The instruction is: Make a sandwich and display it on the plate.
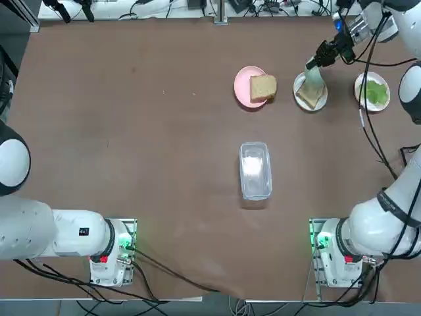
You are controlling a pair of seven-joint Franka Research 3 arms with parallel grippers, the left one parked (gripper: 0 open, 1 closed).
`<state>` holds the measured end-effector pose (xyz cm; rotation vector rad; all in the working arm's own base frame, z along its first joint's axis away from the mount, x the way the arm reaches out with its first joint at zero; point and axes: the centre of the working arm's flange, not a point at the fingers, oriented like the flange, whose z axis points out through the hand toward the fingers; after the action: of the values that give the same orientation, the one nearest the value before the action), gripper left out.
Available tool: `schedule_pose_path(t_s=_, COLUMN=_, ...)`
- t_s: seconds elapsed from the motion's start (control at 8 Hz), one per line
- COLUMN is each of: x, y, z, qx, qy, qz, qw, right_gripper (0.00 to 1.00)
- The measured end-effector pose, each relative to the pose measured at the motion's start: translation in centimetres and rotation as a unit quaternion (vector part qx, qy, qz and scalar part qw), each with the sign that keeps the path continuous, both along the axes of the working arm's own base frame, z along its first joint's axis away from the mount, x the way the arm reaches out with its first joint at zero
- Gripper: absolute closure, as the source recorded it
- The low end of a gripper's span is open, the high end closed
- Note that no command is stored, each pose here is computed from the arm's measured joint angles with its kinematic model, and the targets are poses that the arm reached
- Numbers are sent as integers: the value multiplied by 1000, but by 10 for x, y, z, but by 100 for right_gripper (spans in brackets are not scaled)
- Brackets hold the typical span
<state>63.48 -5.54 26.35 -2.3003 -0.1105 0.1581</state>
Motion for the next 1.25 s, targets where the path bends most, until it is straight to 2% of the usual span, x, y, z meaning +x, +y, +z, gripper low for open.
schedule_pose_path(t_s=0.38, x=-11, y=-23, z=-19, qx=86, qy=-16, qz=-10, qw=996, right_gripper=95)
schedule_pose_path(t_s=0.75, x=-12, y=-28, z=-31, qx=118, qy=-29, qz=-19, qw=992, right_gripper=95)
schedule_pose_path(t_s=1.0, x=-13, y=-30, z=-38, qx=150, qy=-42, qz=-25, qw=987, right_gripper=95)
schedule_pose_path(t_s=1.25, x=-22, y=-44, z=-51, qx=189, qy=-43, qz=-28, qw=981, right_gripper=95)
